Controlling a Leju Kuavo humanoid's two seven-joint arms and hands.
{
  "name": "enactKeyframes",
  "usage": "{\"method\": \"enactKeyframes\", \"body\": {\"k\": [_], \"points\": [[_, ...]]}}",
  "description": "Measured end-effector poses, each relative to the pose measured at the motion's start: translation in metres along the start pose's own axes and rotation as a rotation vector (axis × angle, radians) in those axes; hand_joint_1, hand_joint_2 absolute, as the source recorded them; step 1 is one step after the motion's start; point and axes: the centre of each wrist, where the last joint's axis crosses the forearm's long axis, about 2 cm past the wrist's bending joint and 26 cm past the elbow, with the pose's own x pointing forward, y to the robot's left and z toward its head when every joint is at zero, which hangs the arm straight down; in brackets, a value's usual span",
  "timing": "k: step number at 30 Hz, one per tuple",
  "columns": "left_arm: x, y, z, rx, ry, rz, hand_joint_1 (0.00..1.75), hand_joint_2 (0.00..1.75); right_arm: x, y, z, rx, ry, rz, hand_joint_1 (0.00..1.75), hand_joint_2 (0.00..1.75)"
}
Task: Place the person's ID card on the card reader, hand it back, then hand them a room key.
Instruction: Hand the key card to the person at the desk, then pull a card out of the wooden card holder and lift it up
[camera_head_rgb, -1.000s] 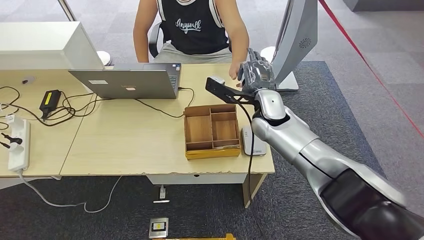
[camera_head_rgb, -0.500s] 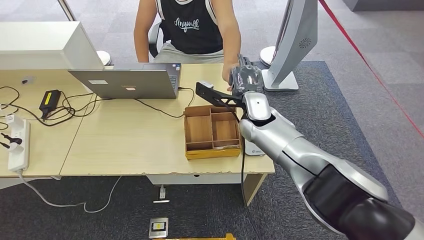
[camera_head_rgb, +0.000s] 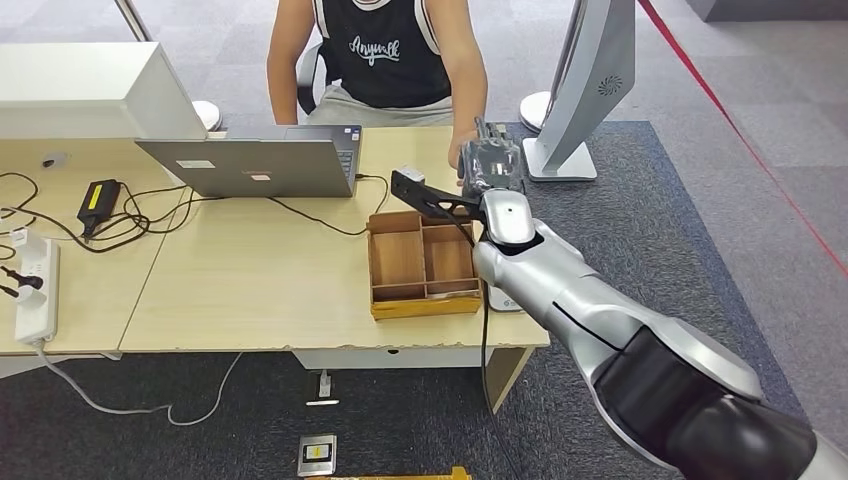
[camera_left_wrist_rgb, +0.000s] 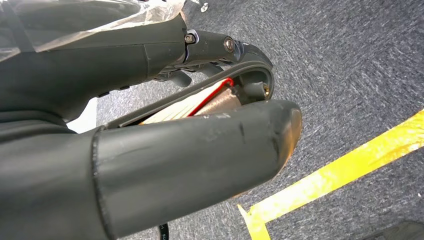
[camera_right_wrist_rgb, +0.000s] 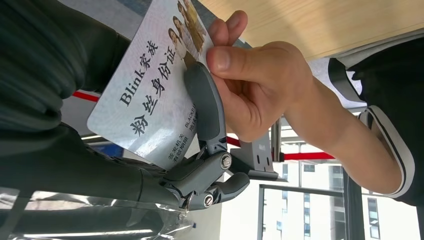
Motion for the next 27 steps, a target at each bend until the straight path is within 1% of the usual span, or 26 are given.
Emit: {"method": "enactKeyframes", "body": {"k": [2,3,6,7,17,21,27], "points": [[0.0,-0.0001,0.0,0.0,0.0,0.0,0.0,0.0,0.0,0.001,0.0002,0.002,0.002,0.004,1.71,1.75],[-0.0001,-0.0001,0.0001,0.0,0.0,0.0,0.0,0.0,-0.0001,0.0014,0.0003,0.003,0.003,0.006,1.58,1.75],[-0.0002,-0.0003,0.0001,0.0,0.0,-0.001,0.0,0.0,-0.0001,0.0026,0.0005,0.006,0.006,0.011,0.31,1.75],[-0.0002,-0.0003,0.0001,0.0,0.0,-0.001,0.0,0.0,-0.0002,0.003,0.0006,0.006,0.008,0.013,0.0,1.75],[-0.0013,-0.0017,0.0006,0.004,0.002,-0.006,0.0,0.0,-0.0025,0.0054,0.0004,-0.006,0.027,0.002,0.0,1.75],[-0.0032,-0.0033,0.0011,0.004,0.005,-0.007,0.0,0.0,-0.0031,0.0056,0.0003,-0.008,0.029,-0.004,0.0,0.0],[-0.0046,-0.0049,0.0016,0.002,0.004,-0.014,0.0,0.0,-0.0042,0.0054,0.0,-0.014,0.032,-0.012,0.0,0.0]]}}
